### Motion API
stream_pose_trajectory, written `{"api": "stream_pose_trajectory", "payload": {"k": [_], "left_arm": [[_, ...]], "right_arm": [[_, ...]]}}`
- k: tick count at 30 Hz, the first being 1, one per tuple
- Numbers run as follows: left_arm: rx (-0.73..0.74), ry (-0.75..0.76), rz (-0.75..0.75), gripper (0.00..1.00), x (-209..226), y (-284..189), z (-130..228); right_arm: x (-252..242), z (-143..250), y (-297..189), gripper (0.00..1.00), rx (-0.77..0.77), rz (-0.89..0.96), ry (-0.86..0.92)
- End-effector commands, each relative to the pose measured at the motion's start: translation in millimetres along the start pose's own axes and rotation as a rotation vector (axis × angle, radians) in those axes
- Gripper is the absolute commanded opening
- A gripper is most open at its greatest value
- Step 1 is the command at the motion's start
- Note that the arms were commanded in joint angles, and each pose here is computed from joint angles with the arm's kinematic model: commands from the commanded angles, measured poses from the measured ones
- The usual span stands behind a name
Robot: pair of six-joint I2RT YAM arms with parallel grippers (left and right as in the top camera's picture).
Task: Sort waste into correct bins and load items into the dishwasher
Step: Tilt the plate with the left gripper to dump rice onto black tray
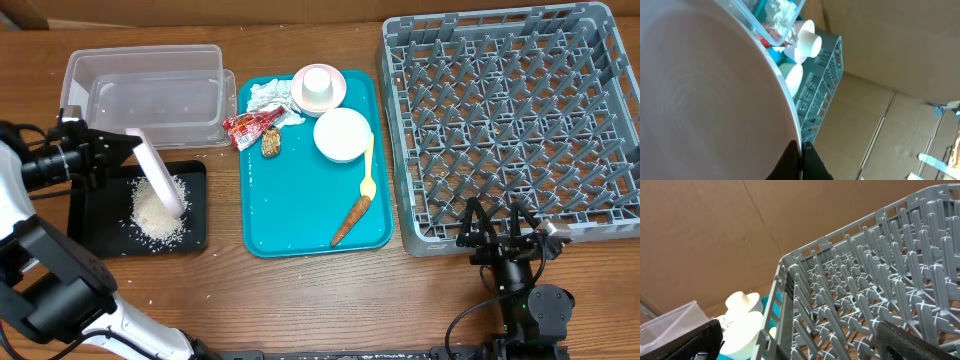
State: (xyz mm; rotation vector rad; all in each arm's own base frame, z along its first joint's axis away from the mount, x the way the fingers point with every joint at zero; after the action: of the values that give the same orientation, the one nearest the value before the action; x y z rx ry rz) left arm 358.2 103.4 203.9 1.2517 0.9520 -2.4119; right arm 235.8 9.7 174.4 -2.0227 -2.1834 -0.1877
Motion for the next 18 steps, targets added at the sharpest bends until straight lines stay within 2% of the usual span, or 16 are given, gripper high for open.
{"api": "stream_pose_trajectory", "payload": {"k": [1, 10, 12, 14, 18], "left_arm": [[-0.012, 0.025, 0.049, 0.05, -6, -11, 4], [0.024, 0.026, 0.099, 0.04, -11, -15, 16], [0.011, 0.102, 0.121, 0.04, -15, -15, 13], [0.023, 0.054, 0.116, 0.04, -14, -15, 16], [0.033, 0.070, 0.120, 0.04, -14, -15, 20]], "right_arm": [[-1, 2, 0, 1.00, -0.003, 0.004, 0.001], [-1, 2, 0, 1.00, -0.003, 0.005, 0.001], [-1, 2, 0, 1.00, -0.003, 0.004, 0.001], [-1, 2, 0, 1.00, -0.003, 0.005, 0.001], [-1, 2, 0, 1.00, -0.003, 0.004, 0.001]]}}
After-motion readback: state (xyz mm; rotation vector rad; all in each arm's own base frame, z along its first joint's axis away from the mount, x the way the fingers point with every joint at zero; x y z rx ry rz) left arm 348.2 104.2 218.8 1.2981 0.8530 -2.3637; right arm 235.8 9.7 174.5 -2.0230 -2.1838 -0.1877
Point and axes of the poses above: each gripper's point midway between its finger pads, its own y axis out along the fingers, its own x axis along the line the jaws close on, z = x × y, the point moved 1 cm from there along -y, back along the fingers, and after that the axes turned 15 degrees about -y, right-handed, at the moved point
